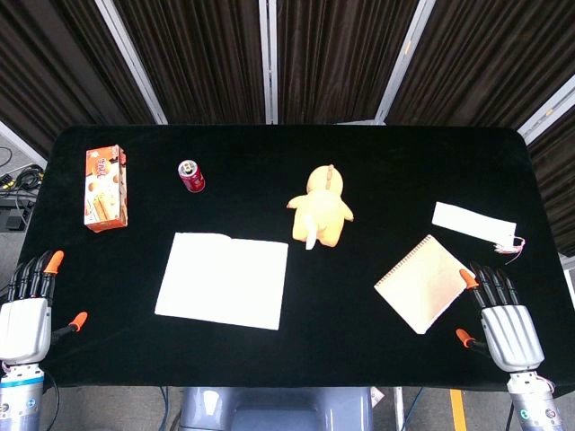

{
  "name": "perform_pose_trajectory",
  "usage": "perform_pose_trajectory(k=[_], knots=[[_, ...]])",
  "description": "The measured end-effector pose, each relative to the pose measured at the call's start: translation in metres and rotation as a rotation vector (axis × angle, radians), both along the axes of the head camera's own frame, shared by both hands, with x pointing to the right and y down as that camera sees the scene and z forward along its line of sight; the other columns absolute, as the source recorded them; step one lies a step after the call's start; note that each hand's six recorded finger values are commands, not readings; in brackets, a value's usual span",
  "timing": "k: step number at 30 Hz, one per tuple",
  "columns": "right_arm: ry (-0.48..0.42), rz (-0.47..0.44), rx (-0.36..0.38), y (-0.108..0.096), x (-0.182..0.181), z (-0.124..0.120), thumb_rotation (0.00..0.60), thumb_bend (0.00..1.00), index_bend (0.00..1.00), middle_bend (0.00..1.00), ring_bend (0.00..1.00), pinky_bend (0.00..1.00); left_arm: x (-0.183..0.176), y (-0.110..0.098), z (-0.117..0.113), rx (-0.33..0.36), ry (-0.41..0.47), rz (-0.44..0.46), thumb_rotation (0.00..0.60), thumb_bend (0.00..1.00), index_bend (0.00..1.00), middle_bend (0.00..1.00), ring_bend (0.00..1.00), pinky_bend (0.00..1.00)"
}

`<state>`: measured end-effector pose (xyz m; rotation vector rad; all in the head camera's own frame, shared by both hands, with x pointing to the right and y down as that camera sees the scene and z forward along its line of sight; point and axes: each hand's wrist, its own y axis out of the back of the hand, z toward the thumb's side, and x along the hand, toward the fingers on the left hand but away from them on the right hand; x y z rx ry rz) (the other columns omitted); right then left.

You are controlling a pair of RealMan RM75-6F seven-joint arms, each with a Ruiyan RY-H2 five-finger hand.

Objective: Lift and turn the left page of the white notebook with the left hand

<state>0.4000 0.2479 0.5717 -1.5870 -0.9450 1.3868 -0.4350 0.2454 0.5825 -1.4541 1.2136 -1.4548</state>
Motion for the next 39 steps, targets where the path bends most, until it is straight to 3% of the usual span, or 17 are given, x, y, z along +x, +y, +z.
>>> perform_pose_trajectory(k=[24,31,39], knots=[[-0.017,0.011,0.016,-0.002,0.002,-0.007,0.600,0.04,0.00,0.00,0.00,0.00,0.007,0.002,0.006,-0.023,-0.001,0.033,0.600,0.12,0.00,0.00,0.00,0.00],[-0.019,0.011,0.005,-0.001,0.002,-0.006,0.600,0.04,0.00,0.00,0.00,0.00,0.023,0.004,0.015,-0.054,-0.008,0.099,0.600,0.12,0.00,0.00,0.00,0.00],[-0.025,0.010,0.005,-0.001,0.000,-0.008,0.600,0.04,0.00,0.00,0.00,0.00,0.056,0.006,0.041,-0.114,-0.038,0.209,0.600,0.15,0.00,0.00,0.00,0.00]])
